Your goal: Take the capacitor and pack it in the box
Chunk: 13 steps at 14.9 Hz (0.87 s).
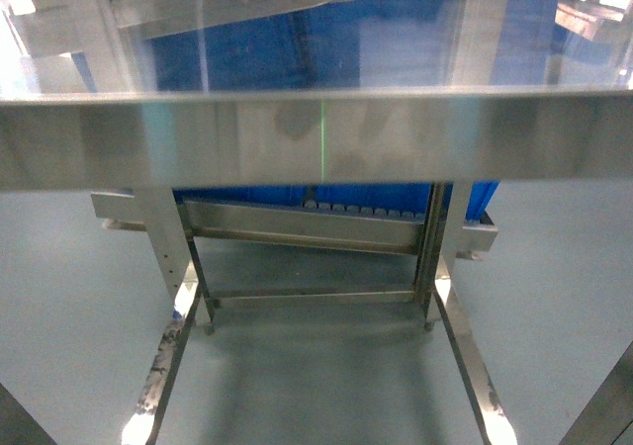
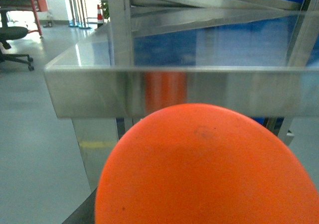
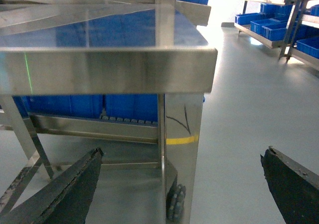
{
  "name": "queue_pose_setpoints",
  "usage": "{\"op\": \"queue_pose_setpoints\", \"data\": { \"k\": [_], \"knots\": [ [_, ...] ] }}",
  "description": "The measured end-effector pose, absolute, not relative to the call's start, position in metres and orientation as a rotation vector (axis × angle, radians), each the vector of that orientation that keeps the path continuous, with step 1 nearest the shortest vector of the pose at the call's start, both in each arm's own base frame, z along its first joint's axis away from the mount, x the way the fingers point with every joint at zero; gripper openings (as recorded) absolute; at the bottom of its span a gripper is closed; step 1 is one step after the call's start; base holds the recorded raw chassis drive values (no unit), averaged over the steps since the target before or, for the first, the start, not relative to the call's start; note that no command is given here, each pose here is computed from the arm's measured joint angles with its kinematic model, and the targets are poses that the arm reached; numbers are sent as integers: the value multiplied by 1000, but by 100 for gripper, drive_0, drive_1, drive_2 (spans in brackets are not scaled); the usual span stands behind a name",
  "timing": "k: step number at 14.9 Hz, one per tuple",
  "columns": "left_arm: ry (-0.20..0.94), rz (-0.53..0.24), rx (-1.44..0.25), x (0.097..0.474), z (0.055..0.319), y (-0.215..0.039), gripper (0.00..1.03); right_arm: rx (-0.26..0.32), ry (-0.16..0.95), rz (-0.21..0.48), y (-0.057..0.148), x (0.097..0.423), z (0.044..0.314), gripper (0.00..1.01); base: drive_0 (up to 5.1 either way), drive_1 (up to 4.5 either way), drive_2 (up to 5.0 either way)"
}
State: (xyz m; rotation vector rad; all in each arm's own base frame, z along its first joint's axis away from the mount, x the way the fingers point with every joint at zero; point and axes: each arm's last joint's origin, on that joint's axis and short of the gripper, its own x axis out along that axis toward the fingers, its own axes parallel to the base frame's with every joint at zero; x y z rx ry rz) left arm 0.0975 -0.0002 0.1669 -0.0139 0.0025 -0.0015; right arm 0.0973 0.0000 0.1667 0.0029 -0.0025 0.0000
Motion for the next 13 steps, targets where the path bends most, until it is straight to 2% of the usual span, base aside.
{"op": "queue_pose_setpoints", "data": {
  "k": [13],
  "knots": [
    [4, -2, -14, 97, 167, 0, 43, 2, -1, 0, 0, 97, 166, 98, 0, 0, 0]
  ]
}}
